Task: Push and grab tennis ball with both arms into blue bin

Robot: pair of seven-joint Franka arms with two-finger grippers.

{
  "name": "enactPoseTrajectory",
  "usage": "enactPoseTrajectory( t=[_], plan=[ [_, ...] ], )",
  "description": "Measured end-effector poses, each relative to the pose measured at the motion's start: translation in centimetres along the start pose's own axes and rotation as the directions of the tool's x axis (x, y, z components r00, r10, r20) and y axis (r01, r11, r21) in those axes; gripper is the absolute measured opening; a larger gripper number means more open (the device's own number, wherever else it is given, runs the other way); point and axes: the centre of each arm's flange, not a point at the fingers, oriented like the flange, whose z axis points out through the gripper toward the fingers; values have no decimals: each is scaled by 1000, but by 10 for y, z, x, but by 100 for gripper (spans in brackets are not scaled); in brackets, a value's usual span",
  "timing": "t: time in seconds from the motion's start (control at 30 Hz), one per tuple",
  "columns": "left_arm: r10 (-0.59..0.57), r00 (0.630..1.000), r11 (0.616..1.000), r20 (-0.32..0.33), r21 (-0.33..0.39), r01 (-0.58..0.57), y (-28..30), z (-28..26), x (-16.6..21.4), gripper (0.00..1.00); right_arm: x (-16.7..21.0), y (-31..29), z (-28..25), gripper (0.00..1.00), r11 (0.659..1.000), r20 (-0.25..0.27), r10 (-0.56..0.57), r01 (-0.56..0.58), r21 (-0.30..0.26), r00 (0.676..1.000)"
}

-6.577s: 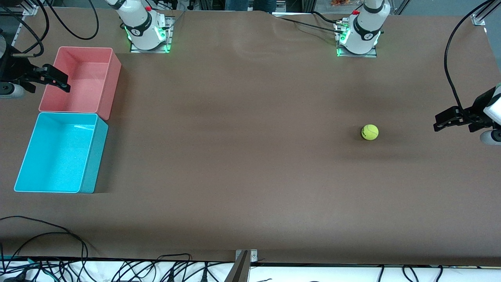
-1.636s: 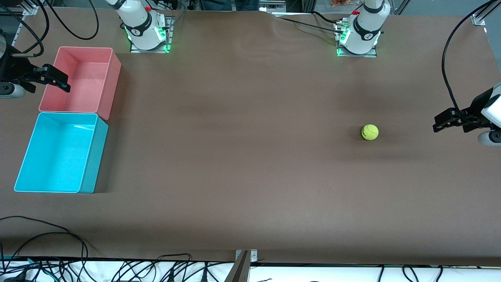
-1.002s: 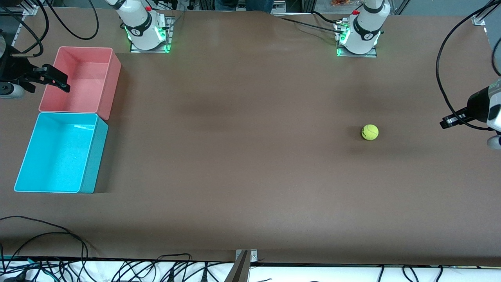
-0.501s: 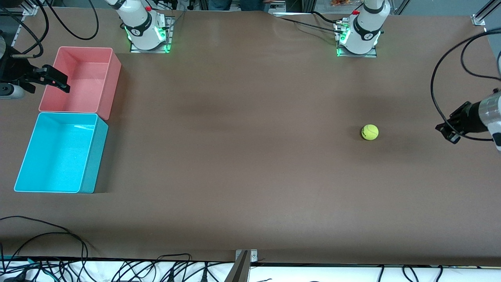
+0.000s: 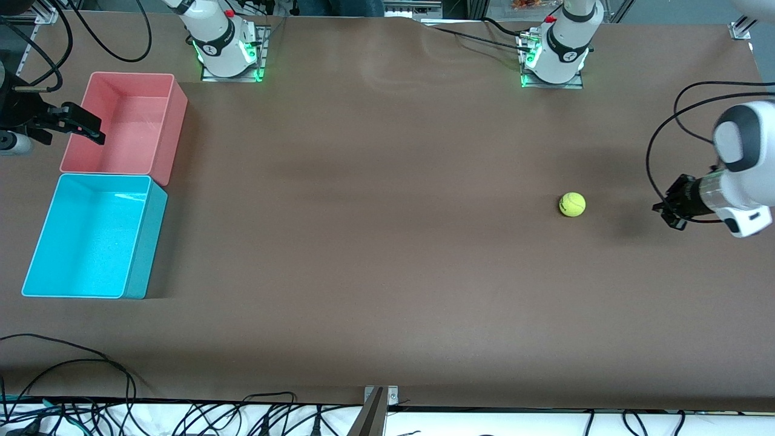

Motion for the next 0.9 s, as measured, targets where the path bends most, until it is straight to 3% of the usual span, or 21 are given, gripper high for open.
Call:
enactPoseTrajectory(
  t=[0.4, 0.9],
  plan=[
    [-140, 990, 990, -9, -29, 140, -26, 102, -25, 1, 0, -1, 0, 100, 1000, 0, -3, 3, 0, 1000],
    [-178, 984, 984, 0, -4, 178, -27, 121, -38, 1, 0, -2, 0, 100, 1000, 0, -4, 4, 0, 1000]
  ],
)
